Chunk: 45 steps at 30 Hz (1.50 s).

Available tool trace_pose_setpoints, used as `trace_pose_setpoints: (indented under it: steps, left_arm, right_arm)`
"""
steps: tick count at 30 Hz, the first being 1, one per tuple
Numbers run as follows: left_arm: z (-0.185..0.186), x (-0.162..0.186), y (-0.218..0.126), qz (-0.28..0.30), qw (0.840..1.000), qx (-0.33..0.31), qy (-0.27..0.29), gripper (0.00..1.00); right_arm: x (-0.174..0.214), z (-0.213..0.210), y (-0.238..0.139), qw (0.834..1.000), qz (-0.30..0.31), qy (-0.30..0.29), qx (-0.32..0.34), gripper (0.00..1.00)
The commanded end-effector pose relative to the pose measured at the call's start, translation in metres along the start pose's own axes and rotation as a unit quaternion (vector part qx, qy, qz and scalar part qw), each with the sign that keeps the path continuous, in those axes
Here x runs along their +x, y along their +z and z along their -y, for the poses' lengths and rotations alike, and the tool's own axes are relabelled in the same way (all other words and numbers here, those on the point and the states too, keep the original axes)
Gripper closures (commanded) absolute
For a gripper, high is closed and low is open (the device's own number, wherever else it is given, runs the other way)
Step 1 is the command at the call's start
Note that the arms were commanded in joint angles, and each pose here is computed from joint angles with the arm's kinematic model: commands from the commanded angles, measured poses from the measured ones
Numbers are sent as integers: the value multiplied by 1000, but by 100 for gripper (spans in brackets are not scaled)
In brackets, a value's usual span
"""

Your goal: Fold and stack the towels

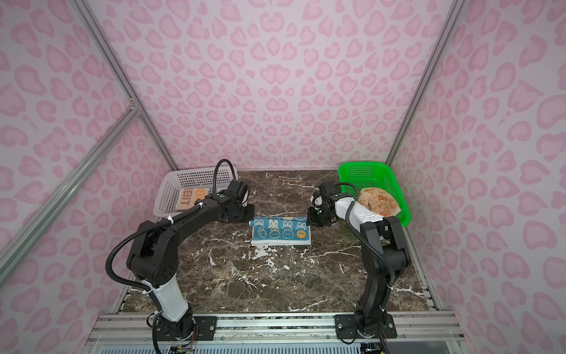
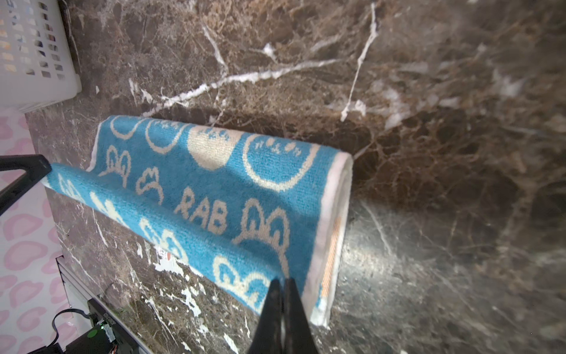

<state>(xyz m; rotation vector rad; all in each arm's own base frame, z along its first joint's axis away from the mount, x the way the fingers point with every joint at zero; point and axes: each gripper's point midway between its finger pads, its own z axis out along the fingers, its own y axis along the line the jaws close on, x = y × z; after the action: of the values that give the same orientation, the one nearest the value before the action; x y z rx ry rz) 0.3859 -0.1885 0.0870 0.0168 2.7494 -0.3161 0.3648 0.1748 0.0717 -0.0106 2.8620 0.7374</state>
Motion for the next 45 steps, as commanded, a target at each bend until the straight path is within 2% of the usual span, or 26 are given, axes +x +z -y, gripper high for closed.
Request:
trace_pose_setpoints:
  steps: [1,15,16,19,23,26,30,32,34,39,45]
  left_arm:
    - [-7,10,-4,-6,1000,-12,-3,96]
    - [-2,49,30,-50,999,-3,1,96]
    - [1,49,29,-50,999,-1,3,95]
    - [6,47,23,-46,999,7,8,81]
    - [20,40,2,-30,999,33,21,51]
    - [33,34,-18,-17,998,61,24,38]
    - [54,30,-32,-15,993,117,-1,30]
    - [68,34,-30,-24,987,157,-22,29]
    - [73,42,-22,-35,985,169,-33,28]
    - [70,70,2,-64,985,152,-38,26]
    - [53,96,23,-94,986,127,-45,21]
  right_arm:
    - [13,11,1,1000,-13,5,23,100]
    - [35,24,36,998,-48,14,32,100]
    - [35,23,36,998,-49,13,32,97]
    - [32,21,33,998,-45,10,31,86]
    - [26,9,16,999,-30,1,27,65]
    - [20,-4,0,999,-13,-13,28,46]
    - [19,-21,-9,1000,0,-18,13,26]
    - [23,-29,-3,1000,-4,-17,-3,20]
    - [30,-38,5,999,-13,-18,-25,14]
    - [48,-37,30,998,-35,0,-48,5]
    - [54,-10,45,999,-51,8,-17,3]
